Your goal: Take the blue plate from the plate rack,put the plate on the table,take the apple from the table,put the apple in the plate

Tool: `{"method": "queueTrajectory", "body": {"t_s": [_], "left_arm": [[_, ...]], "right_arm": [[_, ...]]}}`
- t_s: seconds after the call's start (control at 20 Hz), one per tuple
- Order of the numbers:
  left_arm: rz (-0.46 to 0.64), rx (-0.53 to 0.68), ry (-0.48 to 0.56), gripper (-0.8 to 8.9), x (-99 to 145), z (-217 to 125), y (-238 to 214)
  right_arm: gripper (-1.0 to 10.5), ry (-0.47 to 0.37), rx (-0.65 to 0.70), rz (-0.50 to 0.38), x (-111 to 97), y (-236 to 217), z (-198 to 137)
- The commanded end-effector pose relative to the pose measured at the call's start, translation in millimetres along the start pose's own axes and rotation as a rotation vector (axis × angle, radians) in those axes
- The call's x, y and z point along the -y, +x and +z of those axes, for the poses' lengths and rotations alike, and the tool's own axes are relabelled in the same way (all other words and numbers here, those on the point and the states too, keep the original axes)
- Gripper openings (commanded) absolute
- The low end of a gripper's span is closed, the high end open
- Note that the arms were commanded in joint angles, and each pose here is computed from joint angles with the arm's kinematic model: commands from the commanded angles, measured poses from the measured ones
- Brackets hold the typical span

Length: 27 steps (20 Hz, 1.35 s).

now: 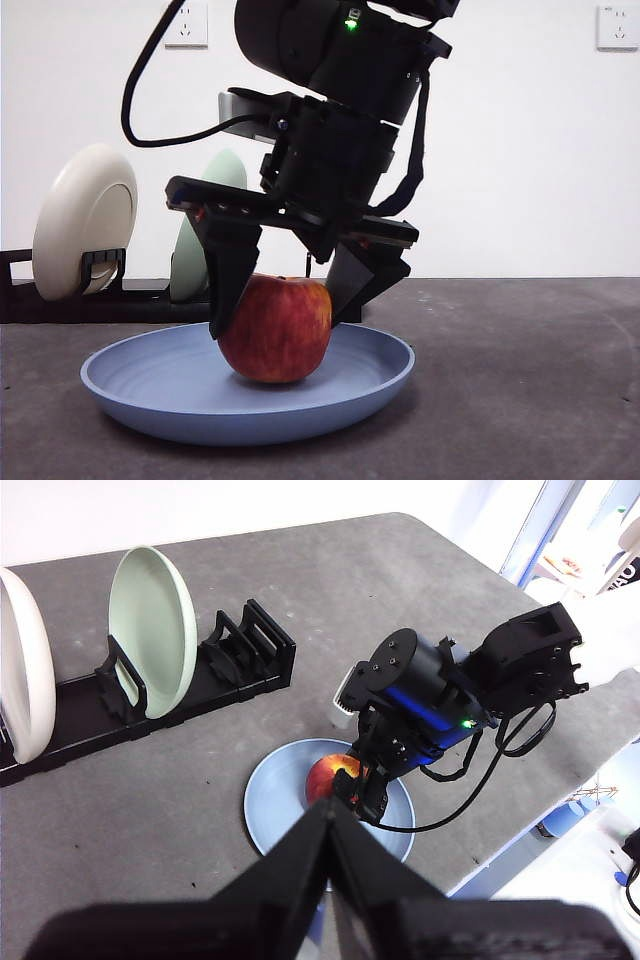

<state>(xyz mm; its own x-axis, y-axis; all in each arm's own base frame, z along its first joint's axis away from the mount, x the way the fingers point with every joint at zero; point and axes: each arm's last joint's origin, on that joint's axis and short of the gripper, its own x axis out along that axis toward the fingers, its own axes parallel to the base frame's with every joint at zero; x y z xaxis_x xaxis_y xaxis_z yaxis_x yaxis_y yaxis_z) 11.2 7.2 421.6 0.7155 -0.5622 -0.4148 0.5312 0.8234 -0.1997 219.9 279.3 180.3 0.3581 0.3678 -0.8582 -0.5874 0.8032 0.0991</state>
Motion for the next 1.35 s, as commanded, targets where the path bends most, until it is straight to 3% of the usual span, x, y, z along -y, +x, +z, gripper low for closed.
{"method": "queueTrajectory", "body": {"t_s": [0.05,0.3,0.6,0.7,0.75,0.8,0.85,1.1,1.35], "left_arm": [[0.003,0.005,0.006,-0.05,-0.7,-1.1,-0.1],[0.003,0.005,0.007,-0.05,-0.7,-1.1,-0.1],[-0.001,0.004,0.010,-0.05,-0.6,-1.1,-0.1],[-0.001,0.004,0.012,-0.05,-0.6,-1.1,-0.1],[-0.001,0.004,0.015,-0.04,-0.6,-1.1,-0.1],[-0.004,0.002,0.014,-0.04,-0.5,-1.2,-0.1],[-0.005,0.002,0.012,-0.04,-0.5,-1.2,-0.1],[-0.002,0.000,0.015,-0.04,0.2,-0.7,0.7],[-0.002,0.000,0.015,-0.04,0.2,-0.7,0.7]], "right_arm": [[6.6,-0.002,-0.008,-0.006,0.1,3.7,-3.1],[6.9,0.016,-0.037,-0.011,-1.7,-9.6,5.3],[6.9,-0.025,0.049,0.005,-9.7,-98.4,35.8],[5.3,-0.042,0.090,-0.018,-5.6,-137.3,34.0],[3.6,-0.045,0.107,-0.041,-2.2,-157.8,30.2],[1.2,-0.052,0.123,-0.065,1.7,-178.6,24.9],[-0.1,-0.057,0.143,-0.083,6.1,-200.5,17.9],[0.0,-0.036,0.294,-0.115,25.8,-292.7,-18.4],[0.0,0.024,0.468,-0.248,40.7,-337.5,-40.3]]}}
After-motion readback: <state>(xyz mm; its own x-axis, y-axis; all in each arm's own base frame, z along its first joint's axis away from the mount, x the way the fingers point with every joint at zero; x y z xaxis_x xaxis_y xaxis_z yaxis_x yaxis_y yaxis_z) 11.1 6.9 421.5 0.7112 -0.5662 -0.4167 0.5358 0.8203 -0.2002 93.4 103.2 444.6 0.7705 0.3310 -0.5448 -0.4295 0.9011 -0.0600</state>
